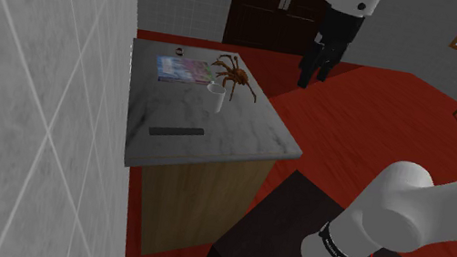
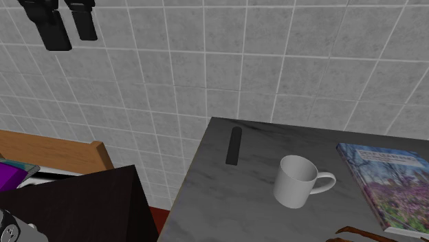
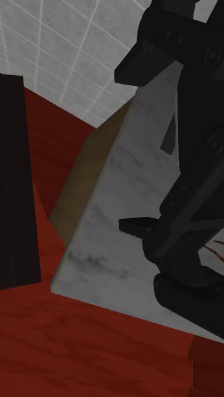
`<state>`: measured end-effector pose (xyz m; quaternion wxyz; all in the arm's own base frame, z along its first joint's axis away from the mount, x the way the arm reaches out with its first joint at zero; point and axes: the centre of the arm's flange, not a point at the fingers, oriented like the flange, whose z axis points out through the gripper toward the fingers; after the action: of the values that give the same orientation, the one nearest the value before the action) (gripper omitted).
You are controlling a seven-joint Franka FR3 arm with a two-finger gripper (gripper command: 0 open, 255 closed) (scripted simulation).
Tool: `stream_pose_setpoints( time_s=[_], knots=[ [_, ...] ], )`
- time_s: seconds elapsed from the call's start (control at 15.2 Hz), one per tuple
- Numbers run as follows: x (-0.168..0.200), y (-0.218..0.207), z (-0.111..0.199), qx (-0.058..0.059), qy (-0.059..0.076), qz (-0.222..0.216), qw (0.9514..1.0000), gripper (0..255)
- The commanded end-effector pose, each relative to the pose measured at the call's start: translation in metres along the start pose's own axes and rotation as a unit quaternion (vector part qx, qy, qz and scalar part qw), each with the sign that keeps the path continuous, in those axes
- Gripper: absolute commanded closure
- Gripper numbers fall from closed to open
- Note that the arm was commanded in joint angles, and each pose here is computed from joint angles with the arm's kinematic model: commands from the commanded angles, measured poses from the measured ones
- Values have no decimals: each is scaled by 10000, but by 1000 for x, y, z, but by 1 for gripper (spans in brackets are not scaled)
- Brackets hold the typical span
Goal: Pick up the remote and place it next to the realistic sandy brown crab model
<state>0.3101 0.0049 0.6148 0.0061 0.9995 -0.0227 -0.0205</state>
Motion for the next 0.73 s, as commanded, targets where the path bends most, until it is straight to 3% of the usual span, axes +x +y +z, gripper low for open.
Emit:
stream_pose_setpoints(
  time_s=[0.0,0.33,0.66],
  knots=[
    [0,0,0,0,0,0,10000,0],
    [50,5,43,48,2,-747,9972,0],
    [100,2,86,96,4,-1490,9888,0]
  ],
)
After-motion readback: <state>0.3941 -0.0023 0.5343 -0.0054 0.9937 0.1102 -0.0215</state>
